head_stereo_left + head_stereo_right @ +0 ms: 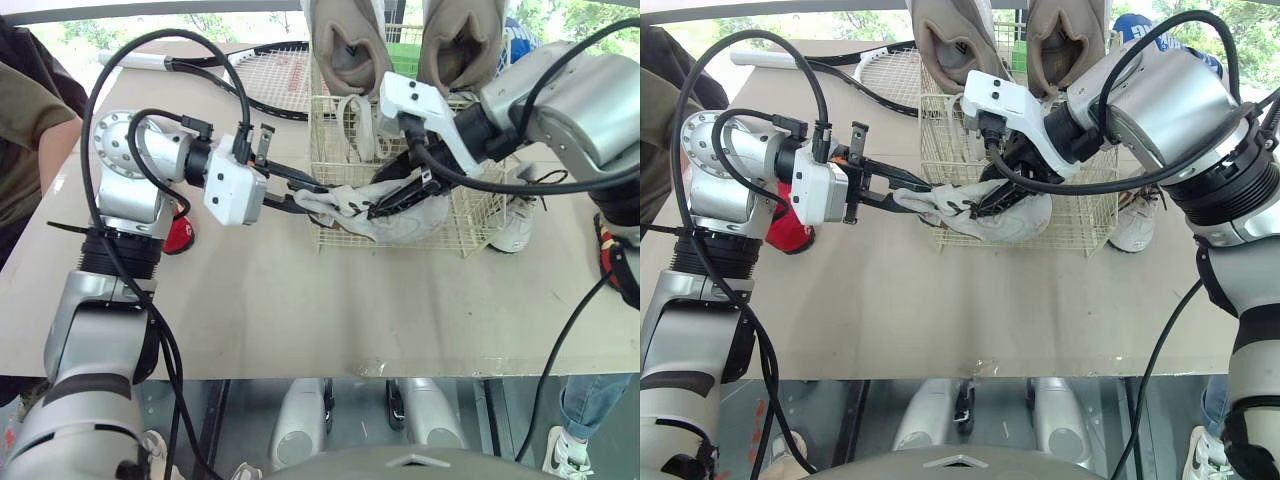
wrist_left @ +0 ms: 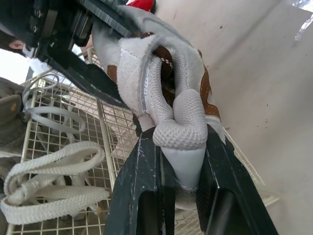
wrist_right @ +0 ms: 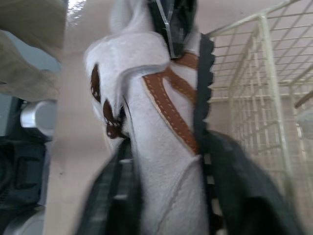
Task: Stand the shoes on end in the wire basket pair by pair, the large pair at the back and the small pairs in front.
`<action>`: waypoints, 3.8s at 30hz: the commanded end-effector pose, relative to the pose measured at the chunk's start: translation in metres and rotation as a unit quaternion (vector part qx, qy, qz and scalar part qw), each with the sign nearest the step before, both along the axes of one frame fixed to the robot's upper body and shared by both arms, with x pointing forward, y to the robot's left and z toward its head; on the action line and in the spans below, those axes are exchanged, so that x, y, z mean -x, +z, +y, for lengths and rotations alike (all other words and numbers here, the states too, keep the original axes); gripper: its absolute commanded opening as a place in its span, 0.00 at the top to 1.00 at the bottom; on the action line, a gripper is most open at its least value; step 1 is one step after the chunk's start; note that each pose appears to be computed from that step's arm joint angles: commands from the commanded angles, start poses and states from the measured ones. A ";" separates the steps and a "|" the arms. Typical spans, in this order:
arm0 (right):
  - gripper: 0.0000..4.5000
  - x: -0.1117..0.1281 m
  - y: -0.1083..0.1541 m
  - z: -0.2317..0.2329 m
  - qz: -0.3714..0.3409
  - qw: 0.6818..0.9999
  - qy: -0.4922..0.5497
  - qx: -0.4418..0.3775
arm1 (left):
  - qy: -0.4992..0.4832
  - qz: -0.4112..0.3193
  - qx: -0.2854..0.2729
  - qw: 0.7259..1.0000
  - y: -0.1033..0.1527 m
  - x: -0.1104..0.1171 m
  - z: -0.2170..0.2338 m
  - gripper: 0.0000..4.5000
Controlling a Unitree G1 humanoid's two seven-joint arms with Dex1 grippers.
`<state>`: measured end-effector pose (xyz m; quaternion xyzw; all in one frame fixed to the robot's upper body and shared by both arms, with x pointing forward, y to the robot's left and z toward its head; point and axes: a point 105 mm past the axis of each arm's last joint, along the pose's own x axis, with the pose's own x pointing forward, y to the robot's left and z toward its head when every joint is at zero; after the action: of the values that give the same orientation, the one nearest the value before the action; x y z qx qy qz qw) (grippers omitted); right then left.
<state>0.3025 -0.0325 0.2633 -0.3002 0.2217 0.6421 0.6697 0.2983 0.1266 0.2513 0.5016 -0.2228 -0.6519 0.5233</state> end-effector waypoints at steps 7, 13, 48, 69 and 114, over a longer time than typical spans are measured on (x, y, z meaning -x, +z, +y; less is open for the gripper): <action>0.98 0.044 0.044 -0.011 -0.022 0.978 0.096 -0.184 | 0.127 0.272 0.287 0.910 0.046 0.024 0.036 0.30; 0.98 0.045 0.077 -0.015 -0.058 0.904 0.069 -0.418 | 0.209 0.361 0.433 0.799 0.028 0.044 0.059 0.30; 0.98 -0.073 -0.043 0.027 -0.357 0.729 -0.185 -0.554 | 0.303 0.372 0.515 0.710 -0.018 0.082 0.052 0.30; 0.88 -0.074 -0.017 0.041 -0.315 0.750 -0.269 -0.516 | 0.309 0.372 0.526 0.700 -0.028 0.086 0.051 0.30; 0.99 -0.061 -0.025 0.040 -0.284 0.798 -0.242 -0.473 | 0.319 0.373 0.534 0.689 -0.038 0.090 0.044 0.30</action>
<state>0.3625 0.0092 0.2508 -0.0477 -0.2602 0.3636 0.8932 0.2177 0.1765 0.1992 -0.1254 -0.1177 -0.3350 0.9264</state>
